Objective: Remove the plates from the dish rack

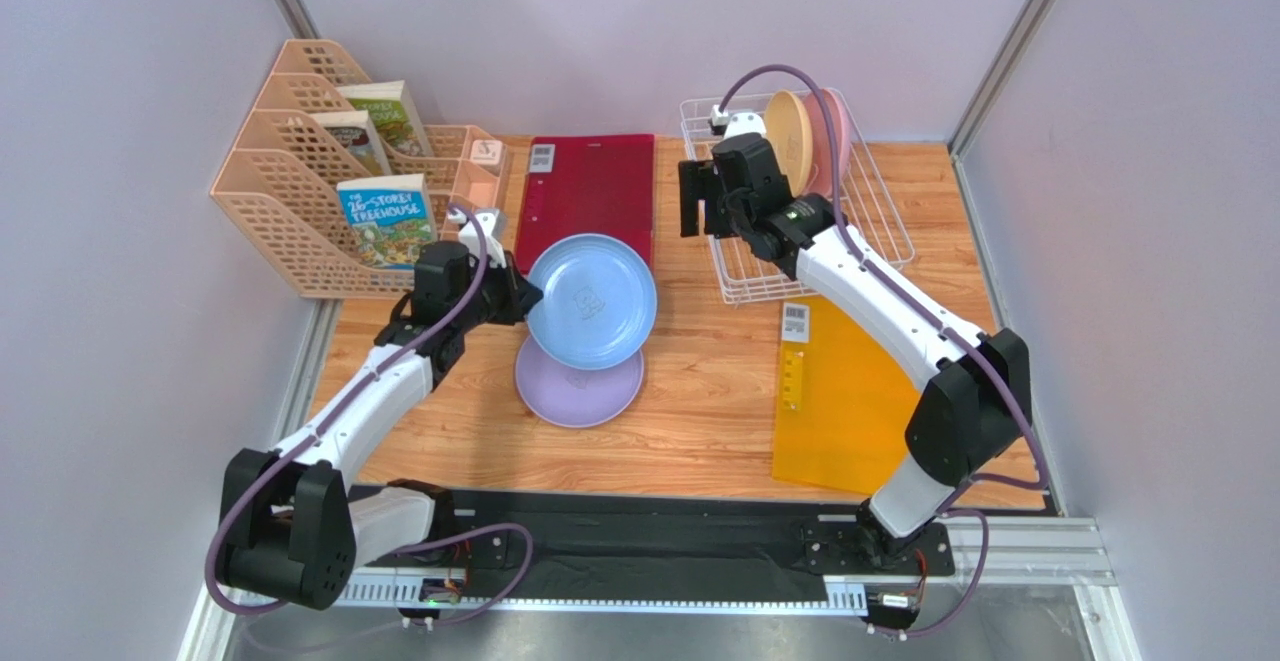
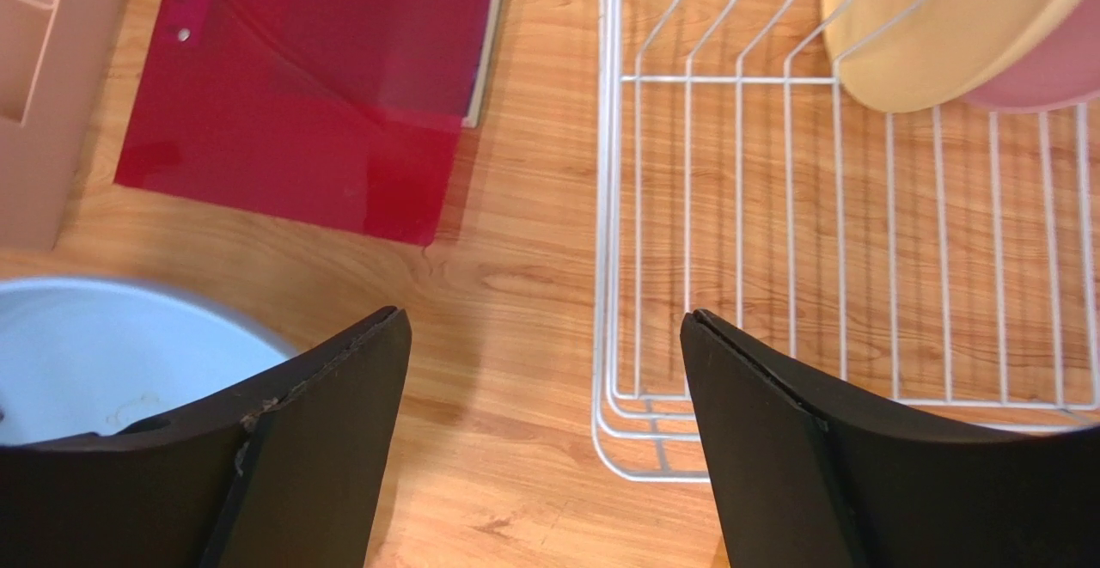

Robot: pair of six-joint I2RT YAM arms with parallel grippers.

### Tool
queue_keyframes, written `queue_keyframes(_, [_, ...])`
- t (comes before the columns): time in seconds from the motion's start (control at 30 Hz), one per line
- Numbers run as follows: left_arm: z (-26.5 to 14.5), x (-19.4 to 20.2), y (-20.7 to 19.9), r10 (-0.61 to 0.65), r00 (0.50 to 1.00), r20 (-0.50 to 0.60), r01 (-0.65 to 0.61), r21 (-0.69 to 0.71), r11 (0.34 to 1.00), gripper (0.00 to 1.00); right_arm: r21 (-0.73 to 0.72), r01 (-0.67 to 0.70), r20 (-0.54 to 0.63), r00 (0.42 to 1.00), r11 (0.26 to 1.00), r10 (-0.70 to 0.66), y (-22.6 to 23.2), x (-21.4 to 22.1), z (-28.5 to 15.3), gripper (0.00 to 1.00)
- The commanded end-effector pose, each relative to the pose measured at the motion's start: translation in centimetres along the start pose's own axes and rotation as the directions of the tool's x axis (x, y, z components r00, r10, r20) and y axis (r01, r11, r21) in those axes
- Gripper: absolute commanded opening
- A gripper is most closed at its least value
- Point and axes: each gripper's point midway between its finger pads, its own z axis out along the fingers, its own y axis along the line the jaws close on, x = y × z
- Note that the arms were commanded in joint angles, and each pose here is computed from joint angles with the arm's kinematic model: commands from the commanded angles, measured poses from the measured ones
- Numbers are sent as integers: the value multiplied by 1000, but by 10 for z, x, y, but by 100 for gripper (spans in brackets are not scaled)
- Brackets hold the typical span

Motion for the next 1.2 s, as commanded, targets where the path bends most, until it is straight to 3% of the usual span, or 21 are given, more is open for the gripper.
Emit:
queue_keyframes(0.0, [-13,26,8,50,984,-172,-58,-39,998,0,96,1,106,994,995,-11,-22,-41,-17,83])
queue_keyframes(0.57, [-5,71,15,7,925,-379,-5,6,1000,0,281,-40,118,993,959,7,-87,-59,-2,84])
queue_keyframes(0.7, [0,77,25,-6,912,-411,-11,-38,999,42,367,-42,115,993,929,0,-109,-62,10,84])
queue_keyframes(0.77, [2,84,30,-16,901,-433,-9,-56,998,56,399,-36,97,995,916,-4,-118,-59,24,85])
queue_keyframes(0.9, [3,86,40,-19,895,-446,-30,-103,994,71,481,-20,104,994,877,-35,-132,-67,39,85])
queue_keyframes(1.0, [1,82,48,-16,903,-428,-54,-151,987,76,518,-10,131,989,855,-68,-138,-76,57,85])
queue_keyframes(1.1, [-4,71,60,-4,930,-368,-86,-228,970,80,584,18,117,988,811,-106,-149,-77,71,84])
queue_keyframes(1.17, [-9,49,60,30,964,-263,-98,-247,964,81,616,34,115,985,787,-132,-156,-78,80,83])
